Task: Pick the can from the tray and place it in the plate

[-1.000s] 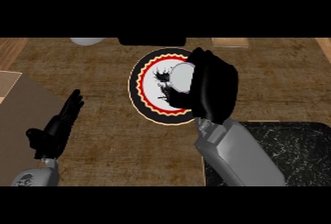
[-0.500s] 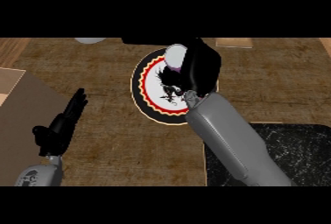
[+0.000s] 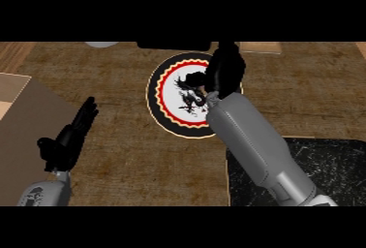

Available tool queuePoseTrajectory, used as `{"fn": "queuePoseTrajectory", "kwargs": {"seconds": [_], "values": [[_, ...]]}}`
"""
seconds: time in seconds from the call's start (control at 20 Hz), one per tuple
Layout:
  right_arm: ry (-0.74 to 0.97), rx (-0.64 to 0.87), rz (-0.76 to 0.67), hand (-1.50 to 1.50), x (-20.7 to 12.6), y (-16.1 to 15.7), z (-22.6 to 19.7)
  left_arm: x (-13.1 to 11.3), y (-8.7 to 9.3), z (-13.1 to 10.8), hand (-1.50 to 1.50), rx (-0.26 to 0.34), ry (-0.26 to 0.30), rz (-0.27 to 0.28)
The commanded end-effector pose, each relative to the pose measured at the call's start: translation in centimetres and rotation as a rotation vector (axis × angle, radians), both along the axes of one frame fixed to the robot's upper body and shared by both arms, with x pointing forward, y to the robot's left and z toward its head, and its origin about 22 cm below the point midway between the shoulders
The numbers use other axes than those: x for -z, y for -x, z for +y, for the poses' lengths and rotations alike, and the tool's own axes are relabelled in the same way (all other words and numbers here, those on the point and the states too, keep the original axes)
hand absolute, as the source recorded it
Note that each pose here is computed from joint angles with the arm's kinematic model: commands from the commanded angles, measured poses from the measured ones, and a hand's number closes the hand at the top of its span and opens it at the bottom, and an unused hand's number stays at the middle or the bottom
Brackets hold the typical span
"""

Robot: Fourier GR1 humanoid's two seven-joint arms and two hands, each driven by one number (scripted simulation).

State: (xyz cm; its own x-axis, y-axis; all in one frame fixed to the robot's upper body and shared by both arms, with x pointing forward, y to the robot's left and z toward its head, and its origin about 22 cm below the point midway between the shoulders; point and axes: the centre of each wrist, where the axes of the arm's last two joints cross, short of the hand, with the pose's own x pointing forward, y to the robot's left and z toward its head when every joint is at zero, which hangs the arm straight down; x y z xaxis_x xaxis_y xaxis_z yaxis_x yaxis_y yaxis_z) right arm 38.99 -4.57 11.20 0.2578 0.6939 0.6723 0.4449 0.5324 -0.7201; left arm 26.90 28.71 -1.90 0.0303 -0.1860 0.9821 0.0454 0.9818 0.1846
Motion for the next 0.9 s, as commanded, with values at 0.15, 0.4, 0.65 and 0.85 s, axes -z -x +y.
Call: {"fn": "queuePoseTrajectory", "kwargs": {"seconds": [0.15,0.4,0.65,0.85], "values": [[-0.302,0.123,-0.225,-1.5,-1.2,-0.1,-0.1,0.6,0.9,-0.1,0.0,-0.01,-0.008,0.0],[-0.464,0.138,-0.338,-1.5,0.0,2.0,-2.5,0.9,1.6,1.6,0.0,-0.06,-0.006,0.007],[-0.496,0.107,-0.371,-1.5,4.3,8.3,-5.7,0.8,2.6,3.0,0.0,-0.064,-0.016,0.037],[-0.473,0.034,-0.377,-1.5,3.8,11.9,-10.7,-0.3,2.5,0.9,0.0,-0.059,0.001,0.015]]}}
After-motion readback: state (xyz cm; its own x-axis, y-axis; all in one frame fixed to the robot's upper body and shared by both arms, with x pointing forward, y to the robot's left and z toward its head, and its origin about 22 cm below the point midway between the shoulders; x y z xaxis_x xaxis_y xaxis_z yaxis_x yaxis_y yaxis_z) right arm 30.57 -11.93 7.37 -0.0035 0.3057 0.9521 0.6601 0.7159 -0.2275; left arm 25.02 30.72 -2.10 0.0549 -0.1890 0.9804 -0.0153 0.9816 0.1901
